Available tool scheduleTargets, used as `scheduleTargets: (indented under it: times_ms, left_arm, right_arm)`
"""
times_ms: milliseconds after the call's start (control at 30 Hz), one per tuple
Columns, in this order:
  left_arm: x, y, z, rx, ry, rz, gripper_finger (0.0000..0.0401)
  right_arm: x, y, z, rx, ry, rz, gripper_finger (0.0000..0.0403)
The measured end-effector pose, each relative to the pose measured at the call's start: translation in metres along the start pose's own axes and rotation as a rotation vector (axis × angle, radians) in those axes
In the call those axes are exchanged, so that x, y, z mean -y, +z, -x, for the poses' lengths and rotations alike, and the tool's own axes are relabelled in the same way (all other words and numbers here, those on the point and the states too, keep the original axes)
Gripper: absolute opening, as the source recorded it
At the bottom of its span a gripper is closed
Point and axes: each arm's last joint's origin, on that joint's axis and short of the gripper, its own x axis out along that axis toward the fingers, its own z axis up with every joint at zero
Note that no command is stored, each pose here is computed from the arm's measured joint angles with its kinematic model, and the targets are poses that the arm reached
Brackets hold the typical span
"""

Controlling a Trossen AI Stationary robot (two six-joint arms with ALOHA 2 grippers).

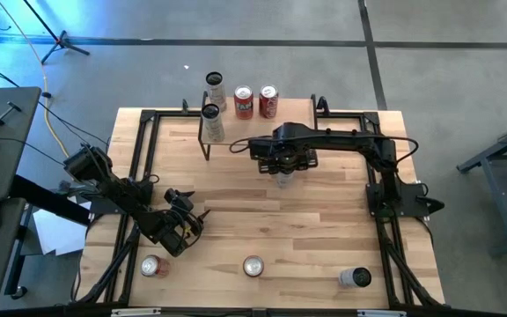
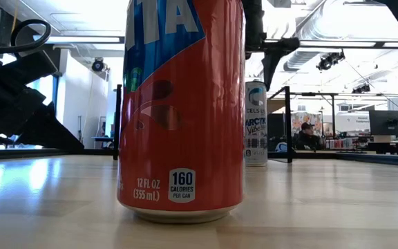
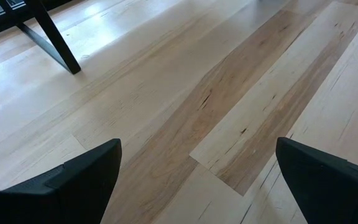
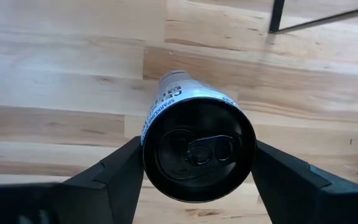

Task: Place canned beverage on shelf
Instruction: Put the white and blue soda can on the shelf

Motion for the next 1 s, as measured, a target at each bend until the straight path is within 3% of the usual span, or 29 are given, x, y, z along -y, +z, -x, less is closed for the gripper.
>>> scheduleTargets:
  times_ms: [567,767,1000]
  left_arm:
    - [0.0,0.0,0.0,0.0,0.0,0.0,0.04]
    - [0.0,0.0,0.0,0.0,0.0,0.0,0.04]
    - [0.0,0.0,0.0,0.0,0.0,0.0,0.04]
  right_arm:
    - [-0.001,-0.004,0.0,0.007,0.005,0.051,0.0336]
    - [-0.002,-0.017,0.002,0.002,-0.018,0.085,0.0394]
    - [-0.005,-0.049,0.005,0.083,-0.037,0.06,0.0399]
